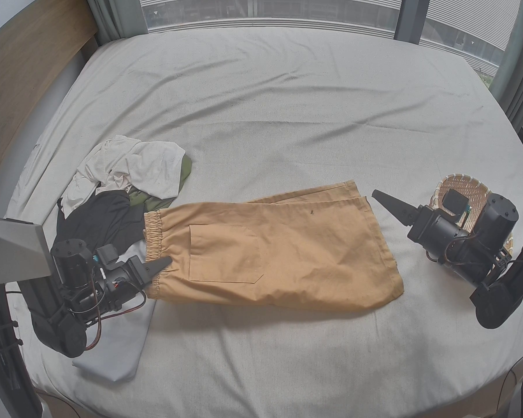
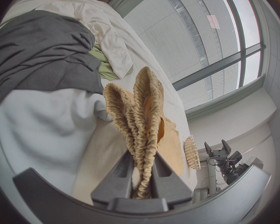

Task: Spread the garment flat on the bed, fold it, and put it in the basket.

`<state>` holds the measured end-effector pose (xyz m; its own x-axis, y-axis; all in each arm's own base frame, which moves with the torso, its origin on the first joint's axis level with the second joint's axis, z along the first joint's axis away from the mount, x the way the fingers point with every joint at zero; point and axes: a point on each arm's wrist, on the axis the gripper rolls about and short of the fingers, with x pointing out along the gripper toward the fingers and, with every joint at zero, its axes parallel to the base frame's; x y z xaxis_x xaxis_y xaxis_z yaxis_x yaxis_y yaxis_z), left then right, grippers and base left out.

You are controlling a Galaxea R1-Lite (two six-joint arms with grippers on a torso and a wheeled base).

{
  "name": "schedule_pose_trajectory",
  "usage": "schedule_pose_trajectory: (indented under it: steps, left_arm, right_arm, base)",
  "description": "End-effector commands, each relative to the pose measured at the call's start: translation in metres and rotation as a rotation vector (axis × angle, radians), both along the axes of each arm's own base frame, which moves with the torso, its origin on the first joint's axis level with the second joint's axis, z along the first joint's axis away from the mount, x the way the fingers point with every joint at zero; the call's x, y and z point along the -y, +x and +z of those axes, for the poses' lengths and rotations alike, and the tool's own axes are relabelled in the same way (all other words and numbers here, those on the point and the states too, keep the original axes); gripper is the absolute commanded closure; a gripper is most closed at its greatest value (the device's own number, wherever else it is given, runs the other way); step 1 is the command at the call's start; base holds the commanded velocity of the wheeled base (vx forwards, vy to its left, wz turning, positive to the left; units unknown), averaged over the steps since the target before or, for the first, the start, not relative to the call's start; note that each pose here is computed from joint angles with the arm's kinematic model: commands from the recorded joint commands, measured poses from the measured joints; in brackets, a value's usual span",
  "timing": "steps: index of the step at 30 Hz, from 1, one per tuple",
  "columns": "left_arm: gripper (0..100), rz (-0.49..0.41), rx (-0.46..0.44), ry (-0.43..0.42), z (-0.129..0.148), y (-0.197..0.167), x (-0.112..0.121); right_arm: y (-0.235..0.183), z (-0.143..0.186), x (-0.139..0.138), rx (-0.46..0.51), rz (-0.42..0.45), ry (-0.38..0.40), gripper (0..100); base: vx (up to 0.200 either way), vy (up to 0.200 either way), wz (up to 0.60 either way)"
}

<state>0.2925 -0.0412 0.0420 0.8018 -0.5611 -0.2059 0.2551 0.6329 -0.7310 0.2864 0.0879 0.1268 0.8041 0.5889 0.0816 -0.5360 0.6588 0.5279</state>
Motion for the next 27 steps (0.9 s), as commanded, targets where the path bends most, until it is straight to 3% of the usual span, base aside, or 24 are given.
schedule_pose_trajectory:
  steps: [1,9,16,27]
  left_arm:
    - [100,0.02,0.022,-0.004,0.014,-0.013,-0.012]
    - [100,0.048,0.03,0.002,0.02,-0.023,-0.026]
    - [100,0.029,0.042,0.027,0.019,-0.024,-0.024]
    - [100,-0.07,0.178,0.017,0.047,-0.018,0.007]
  right_arm:
    - [0.0,-0.006,-0.001,-0.019,0.002,-0.008,0]
    - [-0.001,-0.007,-0.002,-0.025,0.007,-0.01,0]
    - [-0.001,-0.008,-0.002,-0.028,0.007,-0.011,0]
    - [-0.001,-0.008,-0.003,-0.028,0.01,-0.011,0]
  base:
    - [0.0,0.0,0.0]
    - [0.0,0.0,0.0]
    - [0.0,0.0,0.0]
    - [0.0,0.0,0.0]
